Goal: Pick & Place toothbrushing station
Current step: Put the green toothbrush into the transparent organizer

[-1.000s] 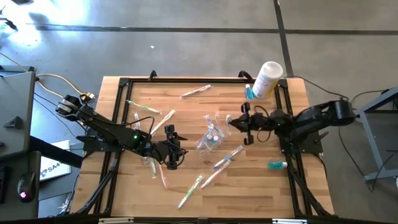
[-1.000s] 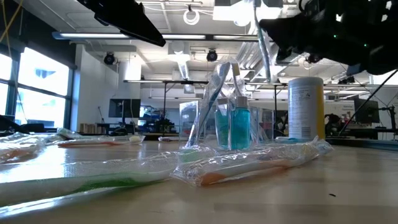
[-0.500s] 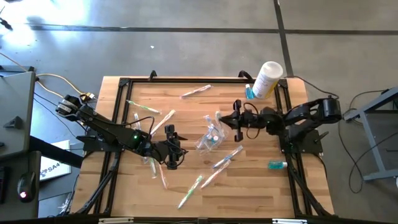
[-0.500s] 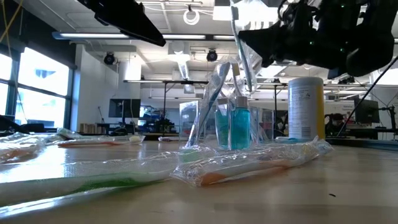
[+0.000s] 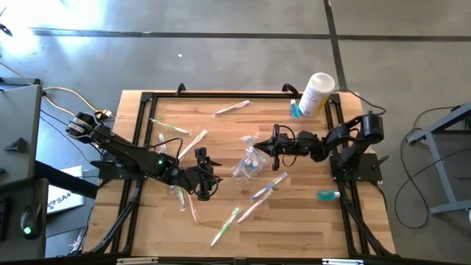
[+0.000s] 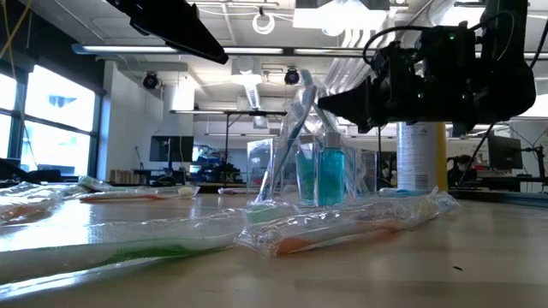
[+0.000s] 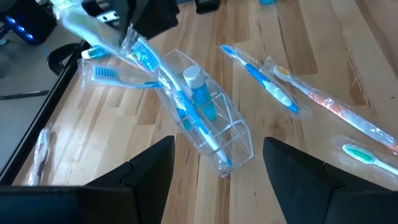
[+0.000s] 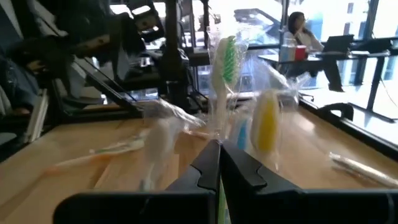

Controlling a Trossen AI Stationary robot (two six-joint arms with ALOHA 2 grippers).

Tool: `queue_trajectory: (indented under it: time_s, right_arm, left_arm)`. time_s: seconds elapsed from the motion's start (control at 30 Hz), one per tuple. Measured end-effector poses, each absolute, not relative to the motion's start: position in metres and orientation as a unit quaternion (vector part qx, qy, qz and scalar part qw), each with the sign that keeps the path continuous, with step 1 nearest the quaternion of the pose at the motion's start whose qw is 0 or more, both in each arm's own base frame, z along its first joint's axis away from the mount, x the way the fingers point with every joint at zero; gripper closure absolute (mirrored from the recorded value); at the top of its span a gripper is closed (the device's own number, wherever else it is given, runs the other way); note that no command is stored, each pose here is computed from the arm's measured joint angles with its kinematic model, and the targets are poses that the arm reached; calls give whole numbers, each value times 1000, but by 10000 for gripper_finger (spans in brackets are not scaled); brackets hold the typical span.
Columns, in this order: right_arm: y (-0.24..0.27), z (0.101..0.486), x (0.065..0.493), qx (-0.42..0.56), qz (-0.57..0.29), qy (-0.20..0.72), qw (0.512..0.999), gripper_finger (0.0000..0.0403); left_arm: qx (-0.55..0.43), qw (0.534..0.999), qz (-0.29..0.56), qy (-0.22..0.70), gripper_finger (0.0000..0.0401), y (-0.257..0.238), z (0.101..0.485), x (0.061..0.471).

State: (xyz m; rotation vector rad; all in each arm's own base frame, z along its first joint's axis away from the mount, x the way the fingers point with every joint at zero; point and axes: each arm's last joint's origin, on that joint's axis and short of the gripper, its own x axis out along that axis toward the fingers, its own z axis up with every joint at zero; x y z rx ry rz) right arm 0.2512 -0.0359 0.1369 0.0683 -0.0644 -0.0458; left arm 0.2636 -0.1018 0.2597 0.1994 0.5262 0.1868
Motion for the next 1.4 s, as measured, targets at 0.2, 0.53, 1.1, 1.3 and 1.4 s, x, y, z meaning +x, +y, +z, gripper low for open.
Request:
queue_trajectory:
  time_s: [0.2, 0.53, 1.1, 1.3, 1.4]
  right_arm:
    - [-32, 128, 250, 42, -49, -12, 998, 400]
    - [-13, 125, 242, 42, -79, 1, 996, 400]
    - [2, 113, 231, 35, -113, 42, 992, 399]
    - [3, 116, 231, 35, -111, 37, 993, 354]
    - [2, 121, 230, 35, -130, 29, 990, 310]
  left_arm:
    - [98, 956, 92, 259, 164, -102, 260, 264]
    - [98, 956, 92, 259, 164, -102, 260, 264]
    - [98, 956, 92, 259, 164, -102, 260, 264]
    - [98, 956, 92, 259, 164, -102, 260, 264]
    - [98, 956, 92, 259, 164, -102, 260, 264]
